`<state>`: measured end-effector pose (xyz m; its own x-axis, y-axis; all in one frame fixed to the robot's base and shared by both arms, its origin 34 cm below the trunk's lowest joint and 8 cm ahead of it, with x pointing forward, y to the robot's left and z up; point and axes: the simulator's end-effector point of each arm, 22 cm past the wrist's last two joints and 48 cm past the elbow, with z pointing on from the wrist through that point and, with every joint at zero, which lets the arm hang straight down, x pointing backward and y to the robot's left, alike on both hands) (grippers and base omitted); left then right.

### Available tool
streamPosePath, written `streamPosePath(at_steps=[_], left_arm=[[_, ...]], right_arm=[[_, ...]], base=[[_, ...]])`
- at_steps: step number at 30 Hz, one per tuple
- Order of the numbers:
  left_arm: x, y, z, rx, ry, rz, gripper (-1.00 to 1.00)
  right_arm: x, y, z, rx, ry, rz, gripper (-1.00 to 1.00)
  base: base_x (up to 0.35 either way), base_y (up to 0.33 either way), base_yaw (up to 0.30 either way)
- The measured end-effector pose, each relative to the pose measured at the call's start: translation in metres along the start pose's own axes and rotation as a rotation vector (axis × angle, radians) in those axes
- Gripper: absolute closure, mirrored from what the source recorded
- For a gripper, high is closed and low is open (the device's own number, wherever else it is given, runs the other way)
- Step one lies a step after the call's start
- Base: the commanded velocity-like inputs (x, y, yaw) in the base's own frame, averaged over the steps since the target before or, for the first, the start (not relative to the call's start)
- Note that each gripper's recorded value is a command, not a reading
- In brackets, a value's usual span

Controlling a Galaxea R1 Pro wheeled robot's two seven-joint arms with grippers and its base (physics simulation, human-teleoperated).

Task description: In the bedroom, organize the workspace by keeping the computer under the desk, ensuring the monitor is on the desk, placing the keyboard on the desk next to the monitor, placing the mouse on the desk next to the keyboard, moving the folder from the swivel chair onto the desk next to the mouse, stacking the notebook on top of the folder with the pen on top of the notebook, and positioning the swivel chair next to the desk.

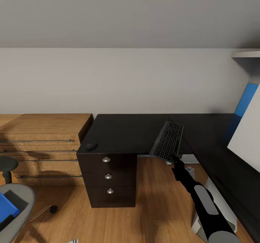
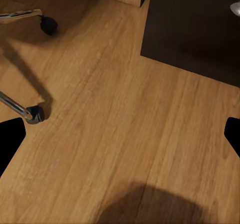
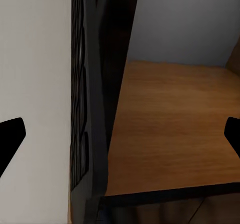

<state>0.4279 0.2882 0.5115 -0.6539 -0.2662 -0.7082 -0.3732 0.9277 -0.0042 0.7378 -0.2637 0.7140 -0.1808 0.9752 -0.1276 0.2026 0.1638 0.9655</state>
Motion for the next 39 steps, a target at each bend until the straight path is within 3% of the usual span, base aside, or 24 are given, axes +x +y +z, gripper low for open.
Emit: streamPosePath(at_steps=[39], left_arm=[[0.0007,-0.0006,0.0,0.001,0.001,0.001,-1.0]], right_arm=[[-0.0023,0.0011,-0.0001,-0.004,-0.005,-0.004,-1.0]], base=[[0.0,0.053,0.0]])
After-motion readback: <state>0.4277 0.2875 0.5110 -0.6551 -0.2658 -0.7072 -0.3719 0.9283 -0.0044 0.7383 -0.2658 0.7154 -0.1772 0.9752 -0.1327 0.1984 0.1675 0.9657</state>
